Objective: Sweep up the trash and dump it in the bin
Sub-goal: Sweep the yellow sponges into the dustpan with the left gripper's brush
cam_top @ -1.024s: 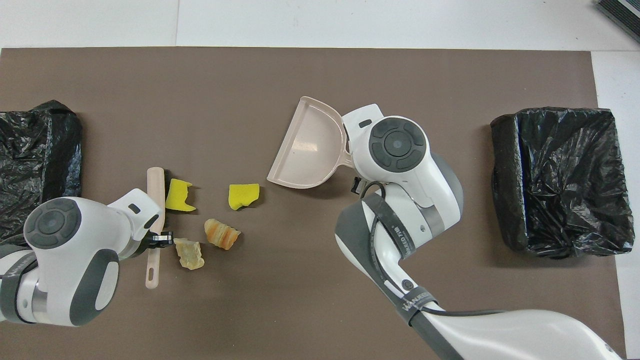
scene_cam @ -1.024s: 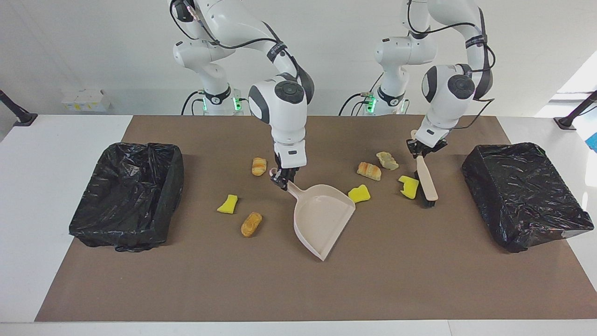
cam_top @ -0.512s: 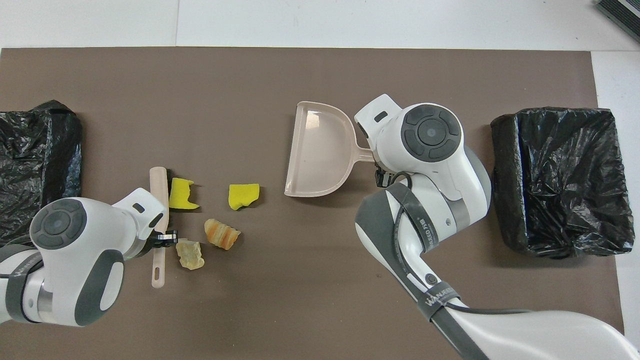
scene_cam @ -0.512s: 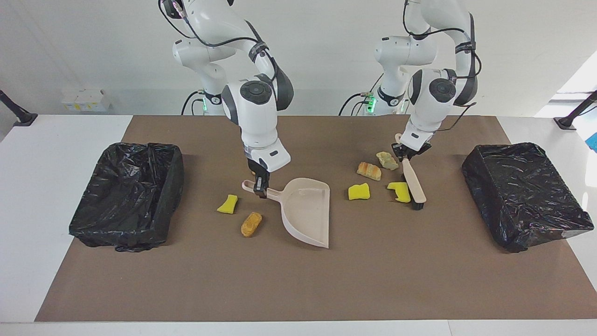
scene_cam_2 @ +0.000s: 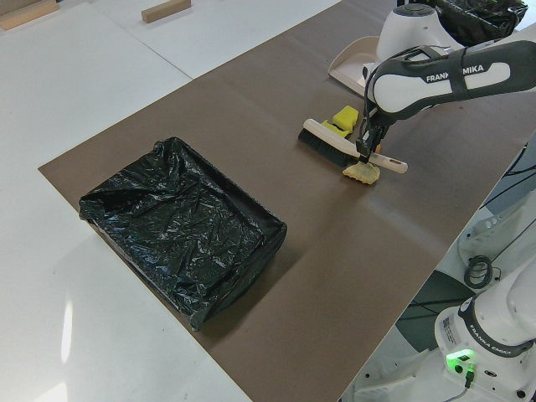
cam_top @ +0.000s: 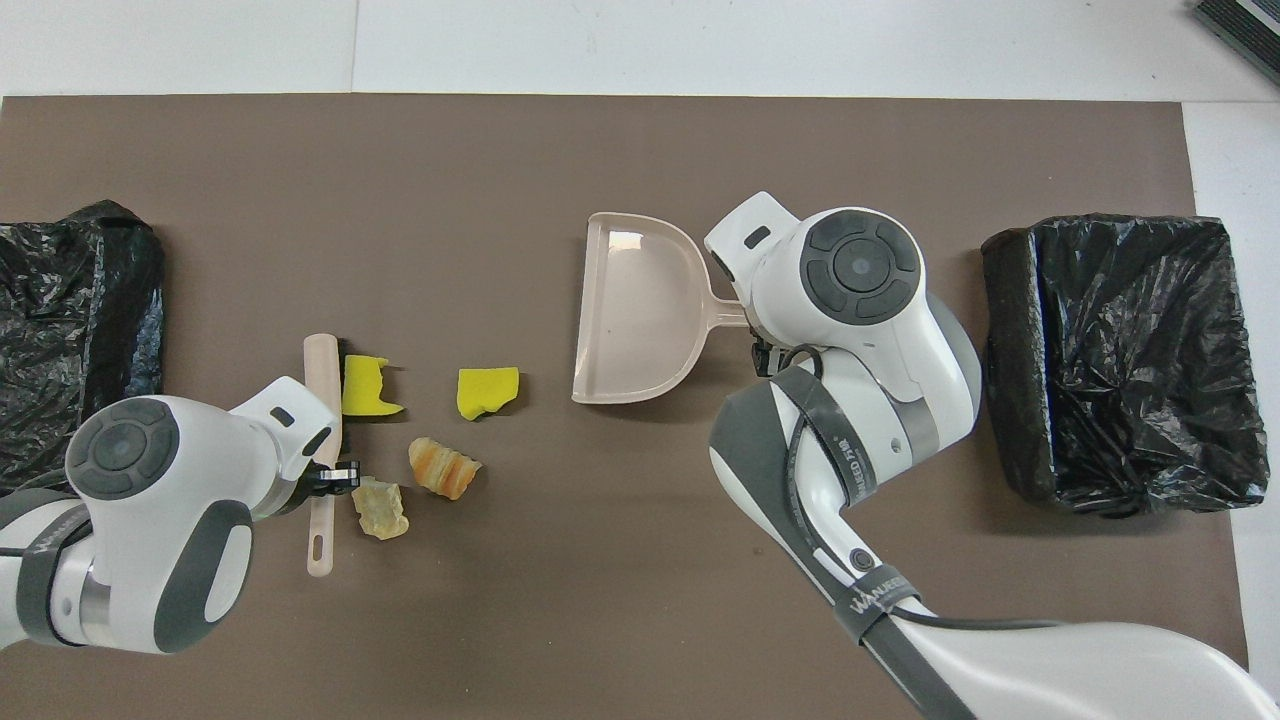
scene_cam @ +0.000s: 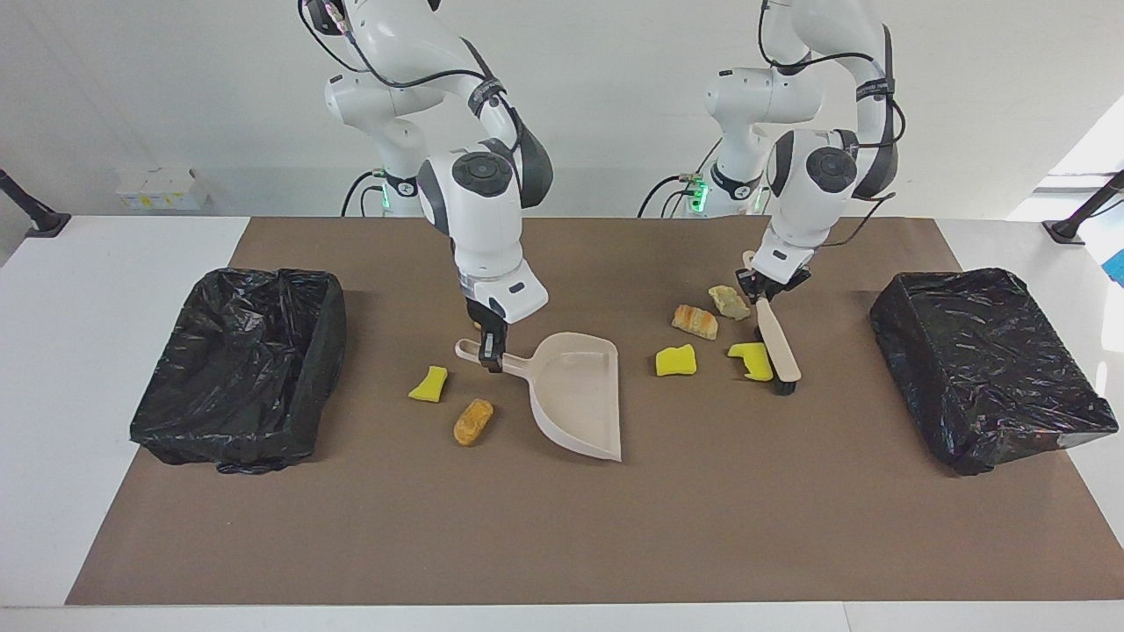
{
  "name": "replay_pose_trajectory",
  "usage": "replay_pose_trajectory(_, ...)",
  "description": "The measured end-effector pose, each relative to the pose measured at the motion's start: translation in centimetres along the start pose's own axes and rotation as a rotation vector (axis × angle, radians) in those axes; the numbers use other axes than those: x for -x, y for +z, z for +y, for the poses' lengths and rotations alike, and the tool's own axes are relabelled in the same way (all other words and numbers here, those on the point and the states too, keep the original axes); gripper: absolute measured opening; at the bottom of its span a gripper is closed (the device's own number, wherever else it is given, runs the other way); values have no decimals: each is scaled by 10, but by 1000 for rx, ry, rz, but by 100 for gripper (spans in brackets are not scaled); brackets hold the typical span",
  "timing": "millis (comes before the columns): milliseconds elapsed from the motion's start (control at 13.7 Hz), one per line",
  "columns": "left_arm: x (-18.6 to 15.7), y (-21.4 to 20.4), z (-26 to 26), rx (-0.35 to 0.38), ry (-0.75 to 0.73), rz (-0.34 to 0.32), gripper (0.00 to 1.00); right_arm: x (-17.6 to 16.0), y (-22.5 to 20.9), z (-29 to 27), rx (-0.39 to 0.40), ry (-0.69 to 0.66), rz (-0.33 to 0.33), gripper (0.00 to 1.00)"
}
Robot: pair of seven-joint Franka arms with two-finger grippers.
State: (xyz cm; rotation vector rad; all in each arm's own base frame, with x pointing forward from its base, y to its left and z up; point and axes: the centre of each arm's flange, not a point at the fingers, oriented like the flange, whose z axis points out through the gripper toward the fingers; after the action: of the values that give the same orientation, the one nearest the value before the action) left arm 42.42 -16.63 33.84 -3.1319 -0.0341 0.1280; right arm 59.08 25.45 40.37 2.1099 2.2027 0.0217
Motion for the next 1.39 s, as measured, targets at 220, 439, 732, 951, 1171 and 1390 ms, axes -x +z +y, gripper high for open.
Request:
replay_pose_trajectory(220,5,0,25,68,-23,12,26,-8,15,1,-9,18,43,33)
replay_pose_trajectory(439,5,-2,38,112,-36,21,26,-24,30,1,3,57,70,33)
replay_pose_trajectory(732,4,-6,74,162,-10,28,26,-44,31,-4,15,94,82,33)
replay_pose_trajectory(951,6,-7,134,197,14,53,26,-45,31,-4,15,96,82,33)
replay_pose_trajectory(1171,-2,-24,172,232,-29,71,26,-44,30,-3,18,100,85,33)
replay_pose_trajectory(1390,-6,-38,172,232,-141,42,26,-41,30,-2,18,106,86,33)
